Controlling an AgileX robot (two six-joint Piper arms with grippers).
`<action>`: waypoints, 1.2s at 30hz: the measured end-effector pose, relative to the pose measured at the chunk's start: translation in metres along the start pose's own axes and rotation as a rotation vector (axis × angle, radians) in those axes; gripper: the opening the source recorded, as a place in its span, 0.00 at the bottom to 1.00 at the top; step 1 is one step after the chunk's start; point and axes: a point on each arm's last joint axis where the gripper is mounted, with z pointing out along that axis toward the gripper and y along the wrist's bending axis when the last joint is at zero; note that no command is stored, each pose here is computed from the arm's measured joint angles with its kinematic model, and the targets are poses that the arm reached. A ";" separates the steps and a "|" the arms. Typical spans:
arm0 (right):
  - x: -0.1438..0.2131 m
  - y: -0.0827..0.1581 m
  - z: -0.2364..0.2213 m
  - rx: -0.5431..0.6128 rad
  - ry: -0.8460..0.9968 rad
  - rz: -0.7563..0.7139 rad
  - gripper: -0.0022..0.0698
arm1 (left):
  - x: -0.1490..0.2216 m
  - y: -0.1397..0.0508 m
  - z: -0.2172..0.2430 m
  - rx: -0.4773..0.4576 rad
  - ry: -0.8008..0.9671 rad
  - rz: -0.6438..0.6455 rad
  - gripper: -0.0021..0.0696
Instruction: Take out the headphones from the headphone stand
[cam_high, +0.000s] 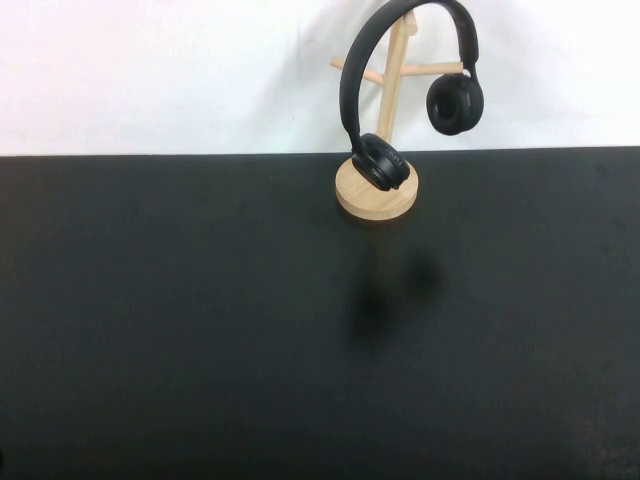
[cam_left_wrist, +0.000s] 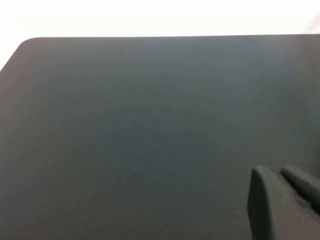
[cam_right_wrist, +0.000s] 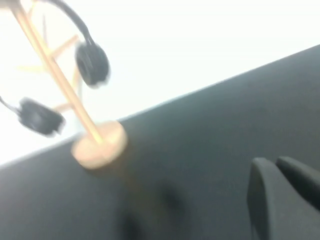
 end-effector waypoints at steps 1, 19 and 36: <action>0.000 0.000 0.000 -0.002 0.000 0.018 0.02 | 0.000 0.000 0.000 0.000 0.000 0.000 0.03; -0.002 0.003 0.000 -0.028 -0.009 0.180 0.02 | 0.000 0.000 0.000 0.000 0.000 0.000 0.03; -0.065 0.057 0.050 0.037 0.720 -0.089 0.03 | 0.000 0.000 0.000 0.000 0.000 0.000 0.03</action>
